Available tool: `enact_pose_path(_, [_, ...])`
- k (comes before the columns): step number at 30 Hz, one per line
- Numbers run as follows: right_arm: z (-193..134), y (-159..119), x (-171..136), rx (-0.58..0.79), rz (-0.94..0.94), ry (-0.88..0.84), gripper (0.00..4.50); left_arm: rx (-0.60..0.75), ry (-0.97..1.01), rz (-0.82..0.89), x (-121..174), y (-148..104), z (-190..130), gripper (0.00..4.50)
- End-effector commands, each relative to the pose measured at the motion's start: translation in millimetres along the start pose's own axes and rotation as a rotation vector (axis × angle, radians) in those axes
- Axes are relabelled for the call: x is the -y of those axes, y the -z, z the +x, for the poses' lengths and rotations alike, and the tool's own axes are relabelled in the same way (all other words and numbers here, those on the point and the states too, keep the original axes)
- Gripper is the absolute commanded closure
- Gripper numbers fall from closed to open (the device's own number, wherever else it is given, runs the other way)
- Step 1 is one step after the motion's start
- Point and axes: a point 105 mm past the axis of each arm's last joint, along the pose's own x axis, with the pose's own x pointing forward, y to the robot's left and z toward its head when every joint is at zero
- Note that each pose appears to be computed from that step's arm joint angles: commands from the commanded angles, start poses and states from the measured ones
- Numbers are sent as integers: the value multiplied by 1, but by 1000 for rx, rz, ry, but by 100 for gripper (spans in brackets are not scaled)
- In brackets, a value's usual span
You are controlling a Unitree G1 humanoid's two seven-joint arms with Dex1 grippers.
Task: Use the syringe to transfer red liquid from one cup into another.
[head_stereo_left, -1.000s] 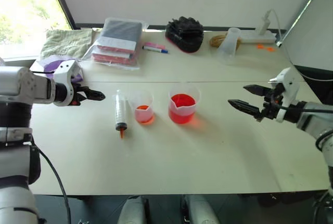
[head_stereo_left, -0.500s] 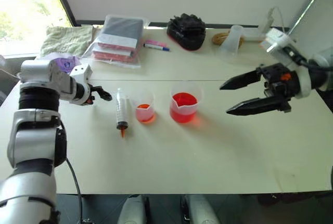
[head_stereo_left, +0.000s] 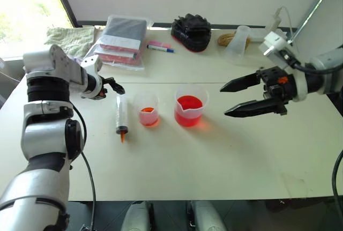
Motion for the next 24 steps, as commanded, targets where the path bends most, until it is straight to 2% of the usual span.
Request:
enact_pose_path(1, [-4, -10, -4, 32, -62, 19, 0, 38, -5, 1, 3, -11, -10, 1])
enact_pose_path(7, [-3, -11, -2, 38, -73, 31, 0, -16, -28, -9, 7, 0, 4, 1])
enact_pose_path(15, [-4, -11, -10, 23, -85, -2, 0, -47, 10, -1, 29, 6, 18, 1])
enact_pose_path(24, [-3, -12, -8, 30, -96, 22, 0, -68, -102, -58, 14, 17, 28, 1])
